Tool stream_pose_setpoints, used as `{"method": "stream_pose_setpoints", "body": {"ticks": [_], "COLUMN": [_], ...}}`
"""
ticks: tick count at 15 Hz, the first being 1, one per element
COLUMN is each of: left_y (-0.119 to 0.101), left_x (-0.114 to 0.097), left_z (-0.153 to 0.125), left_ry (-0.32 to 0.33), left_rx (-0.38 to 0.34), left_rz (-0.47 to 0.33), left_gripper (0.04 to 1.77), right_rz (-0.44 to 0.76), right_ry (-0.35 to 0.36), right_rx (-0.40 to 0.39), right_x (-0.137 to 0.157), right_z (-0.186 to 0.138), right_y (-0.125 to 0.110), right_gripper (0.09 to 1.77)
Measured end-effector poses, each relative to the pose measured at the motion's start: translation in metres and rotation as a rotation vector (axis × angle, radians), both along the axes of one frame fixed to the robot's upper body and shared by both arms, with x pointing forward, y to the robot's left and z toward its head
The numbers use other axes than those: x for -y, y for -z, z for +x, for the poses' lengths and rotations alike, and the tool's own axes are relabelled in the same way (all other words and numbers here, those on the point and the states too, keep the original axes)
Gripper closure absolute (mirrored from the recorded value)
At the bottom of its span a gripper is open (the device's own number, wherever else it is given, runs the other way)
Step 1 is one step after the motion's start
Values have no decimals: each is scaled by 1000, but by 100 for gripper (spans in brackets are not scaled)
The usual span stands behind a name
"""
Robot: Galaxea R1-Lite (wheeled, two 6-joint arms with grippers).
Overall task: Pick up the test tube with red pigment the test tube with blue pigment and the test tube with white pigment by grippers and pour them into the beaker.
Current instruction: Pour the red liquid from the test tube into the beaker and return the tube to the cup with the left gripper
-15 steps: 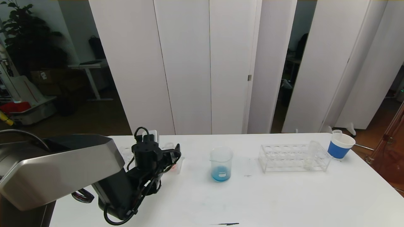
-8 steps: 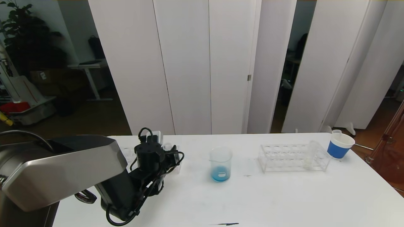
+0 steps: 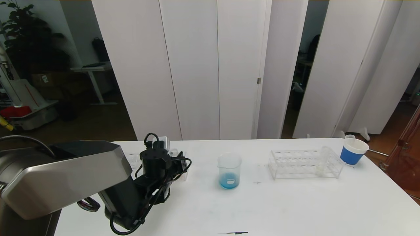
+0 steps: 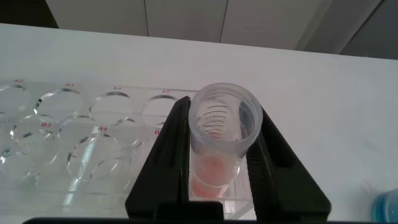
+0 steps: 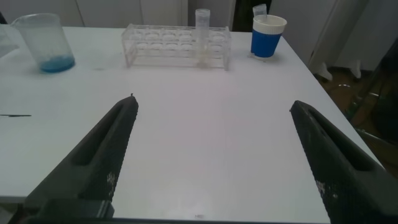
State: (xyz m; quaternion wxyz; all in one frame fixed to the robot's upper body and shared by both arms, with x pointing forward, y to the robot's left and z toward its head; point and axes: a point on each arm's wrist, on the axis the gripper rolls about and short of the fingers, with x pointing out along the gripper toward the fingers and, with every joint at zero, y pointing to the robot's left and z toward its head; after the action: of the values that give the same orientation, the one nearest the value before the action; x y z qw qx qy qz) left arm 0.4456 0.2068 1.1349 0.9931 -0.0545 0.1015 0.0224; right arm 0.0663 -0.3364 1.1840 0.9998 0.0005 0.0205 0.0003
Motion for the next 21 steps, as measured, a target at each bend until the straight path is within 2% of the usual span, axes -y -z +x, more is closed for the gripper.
{"method": "stream_pose_setpoints", "body": {"ticks": [5,7,11,21], "left_y": [-7,-15,-28,-89], "left_x": [0,1,4,4], "left_z": [0,-1,-6,-29], "left_ry": [6,3,17,60], "left_rx": [14,38,29,74], "left_rz": [1,-7,1,58], "left_gripper": [121,121,121,121], "right_rz": [0,0,0,0], "right_ry": [0,0,-1,0], "right_rx": [0,0,0,0], "right_x": [0,0,0,0], "right_z": [0,0,0,0], "right_y": [0,0,0,0], "right_gripper": [11,11,11,11]}}
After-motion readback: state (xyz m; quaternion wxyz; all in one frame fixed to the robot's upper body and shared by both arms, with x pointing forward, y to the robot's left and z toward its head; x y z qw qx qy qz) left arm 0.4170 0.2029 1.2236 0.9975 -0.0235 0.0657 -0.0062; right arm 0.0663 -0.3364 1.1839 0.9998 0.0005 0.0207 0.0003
